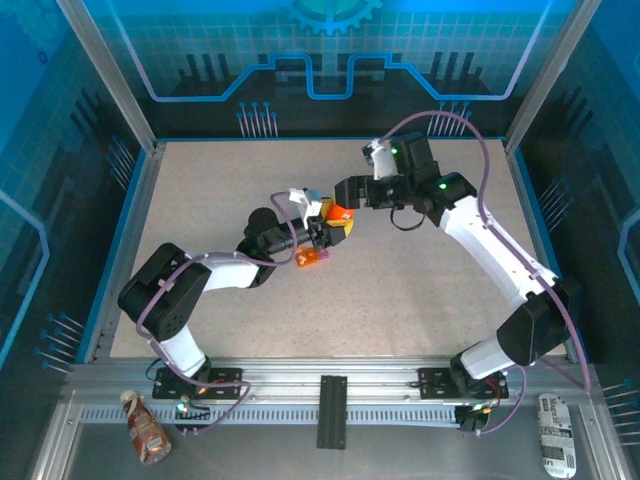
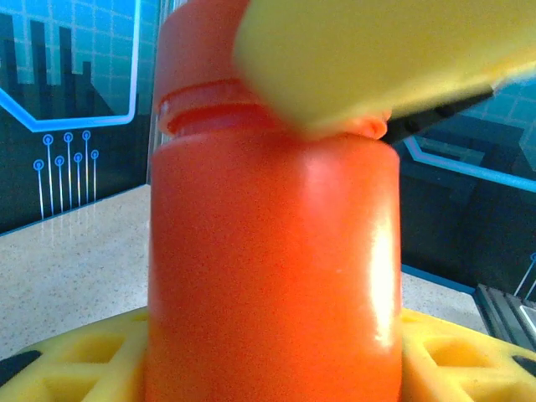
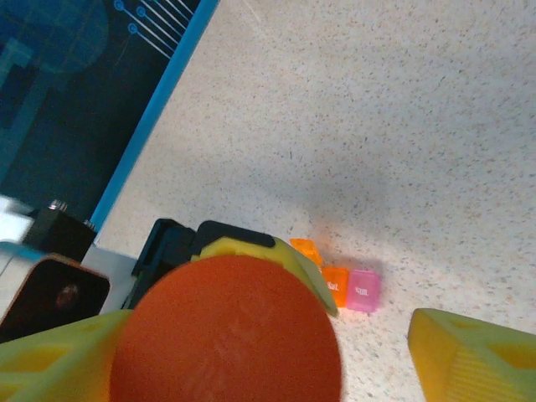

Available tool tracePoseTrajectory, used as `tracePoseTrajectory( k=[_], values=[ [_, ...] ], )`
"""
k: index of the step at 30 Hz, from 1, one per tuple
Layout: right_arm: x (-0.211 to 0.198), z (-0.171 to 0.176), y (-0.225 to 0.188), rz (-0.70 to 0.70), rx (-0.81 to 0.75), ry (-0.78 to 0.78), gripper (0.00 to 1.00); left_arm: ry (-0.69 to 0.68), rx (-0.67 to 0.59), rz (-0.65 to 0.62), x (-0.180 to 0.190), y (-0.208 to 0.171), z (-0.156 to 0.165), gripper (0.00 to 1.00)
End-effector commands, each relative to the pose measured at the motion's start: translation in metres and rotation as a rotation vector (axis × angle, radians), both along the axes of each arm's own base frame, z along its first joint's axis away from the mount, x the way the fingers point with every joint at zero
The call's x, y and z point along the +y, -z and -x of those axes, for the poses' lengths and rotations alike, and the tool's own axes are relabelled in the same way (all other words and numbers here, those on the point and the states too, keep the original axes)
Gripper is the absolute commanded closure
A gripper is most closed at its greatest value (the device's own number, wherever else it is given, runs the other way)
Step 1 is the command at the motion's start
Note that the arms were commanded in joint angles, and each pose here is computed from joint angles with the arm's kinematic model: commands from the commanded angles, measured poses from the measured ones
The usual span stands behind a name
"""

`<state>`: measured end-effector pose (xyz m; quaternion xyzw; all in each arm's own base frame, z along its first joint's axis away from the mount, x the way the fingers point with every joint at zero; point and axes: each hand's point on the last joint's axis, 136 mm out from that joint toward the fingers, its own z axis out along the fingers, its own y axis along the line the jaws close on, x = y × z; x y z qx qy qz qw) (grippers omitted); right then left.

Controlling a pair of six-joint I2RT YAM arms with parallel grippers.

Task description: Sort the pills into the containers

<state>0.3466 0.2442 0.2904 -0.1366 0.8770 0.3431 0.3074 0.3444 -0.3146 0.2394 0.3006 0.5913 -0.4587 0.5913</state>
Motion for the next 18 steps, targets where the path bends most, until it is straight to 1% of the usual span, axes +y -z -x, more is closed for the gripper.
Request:
tracePoseTrajectory(
  k=[1,5,9,14,18],
  values=[
    [-0.015,0.022,-0.048,-0.029,-0.117,-0.095,0.13,0.022,-0.117,0.045,0.000,-0.036,0.006,1.00],
    [-0.022,0.032,-0.064,-0.042,-0.189,-0.176,0.13,0.082,-0.108,0.038,-0.003,-0.035,0.015,1.00],
    [-0.017,0.042,-0.070,0.020,-0.246,-0.299,0.17,0.157,-0.085,0.038,-0.006,-0.036,0.025,1.00],
    [-0.010,0.044,-0.058,0.113,-0.208,-0.384,0.17,0.236,-0.059,0.034,-0.010,-0.039,0.035,1.00],
    [-0.009,0.038,-0.047,0.151,-0.183,-0.383,0.17,0.263,-0.048,0.034,-0.011,-0.040,0.038,1.00]
  ],
)
